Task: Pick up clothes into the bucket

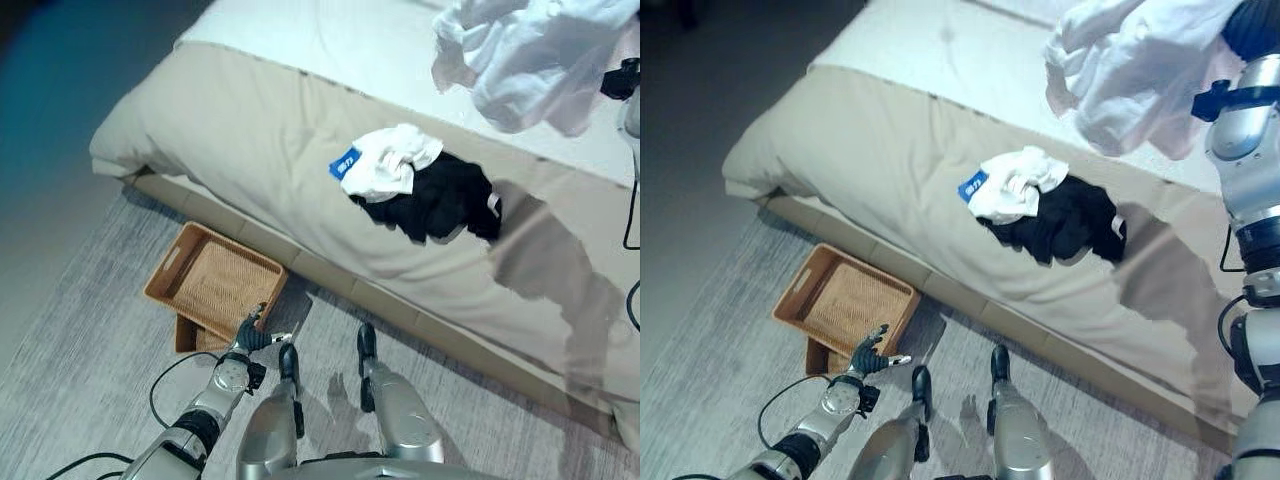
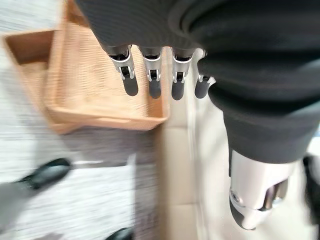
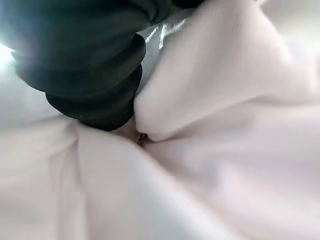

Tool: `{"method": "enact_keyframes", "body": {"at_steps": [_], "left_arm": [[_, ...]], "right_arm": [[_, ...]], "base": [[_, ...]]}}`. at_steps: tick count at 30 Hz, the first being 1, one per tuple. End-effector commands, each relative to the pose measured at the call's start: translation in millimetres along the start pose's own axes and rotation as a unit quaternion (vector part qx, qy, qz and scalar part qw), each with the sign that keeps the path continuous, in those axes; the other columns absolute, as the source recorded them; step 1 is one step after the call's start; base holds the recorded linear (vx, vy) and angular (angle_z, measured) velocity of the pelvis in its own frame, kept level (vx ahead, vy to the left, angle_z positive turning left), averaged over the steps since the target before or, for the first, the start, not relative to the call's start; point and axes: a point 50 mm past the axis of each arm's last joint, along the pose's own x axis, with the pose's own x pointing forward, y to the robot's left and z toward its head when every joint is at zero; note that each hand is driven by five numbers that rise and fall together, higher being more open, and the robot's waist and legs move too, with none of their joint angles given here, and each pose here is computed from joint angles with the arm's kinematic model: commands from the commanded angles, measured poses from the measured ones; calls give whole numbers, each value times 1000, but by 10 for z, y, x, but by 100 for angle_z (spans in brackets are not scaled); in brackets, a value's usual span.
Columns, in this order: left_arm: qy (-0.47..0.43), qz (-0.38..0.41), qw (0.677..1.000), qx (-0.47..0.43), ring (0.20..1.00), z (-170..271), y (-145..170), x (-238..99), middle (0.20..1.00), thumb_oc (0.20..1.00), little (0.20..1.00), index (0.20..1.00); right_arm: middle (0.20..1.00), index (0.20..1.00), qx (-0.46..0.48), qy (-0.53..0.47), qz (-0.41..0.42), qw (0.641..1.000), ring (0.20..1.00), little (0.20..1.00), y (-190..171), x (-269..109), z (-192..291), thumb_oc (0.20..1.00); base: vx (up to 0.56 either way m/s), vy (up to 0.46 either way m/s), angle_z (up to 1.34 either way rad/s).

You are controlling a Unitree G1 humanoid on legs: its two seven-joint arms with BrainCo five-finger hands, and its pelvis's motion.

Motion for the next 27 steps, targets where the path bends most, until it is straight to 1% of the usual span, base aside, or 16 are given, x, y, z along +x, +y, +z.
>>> {"method": "enact_keyframes", "body": {"at_steps": [1, 3, 4, 6, 7, 8, 9, 11, 13, 14, 15, 16, 17, 19, 21, 27], "left_arm": [[-73, -6, 996, -43, 1000, 202, 122, -64, 1000, 1000, 1000, 1000], [-143, -24, 987, -75, 1000, 518, 202, -92, 1000, 1000, 1000, 1000], [-142, -24, 987, -74, 1000, 510, 214, -101, 1000, 1000, 1000, 1000], [-259, -42, 962, -79, 1000, 1080, 421, -173, 1000, 1000, 1000, 1000], [-258, -42, 962, -79, 1000, 1078, 431, -180, 1000, 1000, 1000, 1000], [-339, -56, 935, -86, 1000, 1527, 559, -261, 1000, 1000, 1000, 1000], [-338, -56, 935, -86, 1000, 1525, 561, -263, 1000, 1000, 1000, 1000], [-438, -91, 889, -95, 1000, 2100, 583, -428, 1000, 1000, 1000, 1000], [-454, -104, 880, -91, 1000, 2221, 550, -451, 1000, 1000, 1000, 1000], [-500, -128, 853, -80, 1000, 2522, 492, -538, 1000, 1000, 1000, 1000], [-500, -128, 853, -80, 1000, 2523, 491, -537, 1000, 1000, 1000, 1000], [-528, -148, 833, -69, 1000, 2734, 420, -593, 1000, 1000, 1000, 1000], [-528, -149, 833, -69, 1000, 2736, 416, -592, 1000, 1000, 1000, 1000], [-551, -170, 815, -52, 1000, 2911, 305, -642, 1000, 1000, 1000, 1000], [-564, -171, 807, -40, 1000, 2968, 278, -675, 1000, 1000, 1000, 1000], [-561, -160, 812, -16, 1000, 2985, 209, -621, 1000, 1000, 1000, 1000]], "right_arm": [[200, 200, 27, -47, -30, 998, 200, 200, -195, 159, 208, 200], [200, 200, 35, -46, -7, 998, 200, 200, -145, 115, 207, 200], [200, 200, 36, -45, -6, 998, 200, 200, -141, 107, 201, 200], [200, 200, 44, -42, 43, 997, 200, 200, -3, 28, 200, 200], [200, 200, 45, -41, 43, 997, 200, 200, -1, 25, 199, 200], [200, 200, 52, -49, 86, 994, 200, 200, 113, -57, 242, 200], [200, 200, 52, -49, 86, 994, 200, 200, 115, -60, 240, 200], [200, 200, 68, -52, 157, 984, 200, 200, 316, -259, 256, 200], [200, 200, 76, -49, 172, 981, 200, 200, 360, -324, 248, 200], [200, 200, 89, -68, 223, 968, 200, 200, 469, -447, 330, 200], [200, 200, 89, -68, 222, 969, 200, 200, 468, -448, 329, 200], [200, 200, 95, -85, 266, 956, 200, 200, 533, -549, 394, 200], [200, 200, 95, -84, 266, 956, 200, 200, 529, -549, 391, 200], [200, 200, 101, -90, 314, 940, 200, 200, 629, -674, 425, 200], [200, 200, 107, -84, 330, 934, 200, 200, 675, -729, 406, 200], [200, 200, 147, -76, 356, 920, 200, 200, 784, -874, 449, 200]], "base": [[88, 20, -8], [93, 23, -8], [85, 30, -11], [79, 27, -8], [50, 18, -14], [55, 11, -13], [93, 6, -13], [81, -12, -2], [0, 0, 0], [0, 0, 0], [36, -5, -3], [14, 0, -5], [17, -3, -7], [8, -4, -10], [-1, 1, -3], [0, 0, 0]]}}
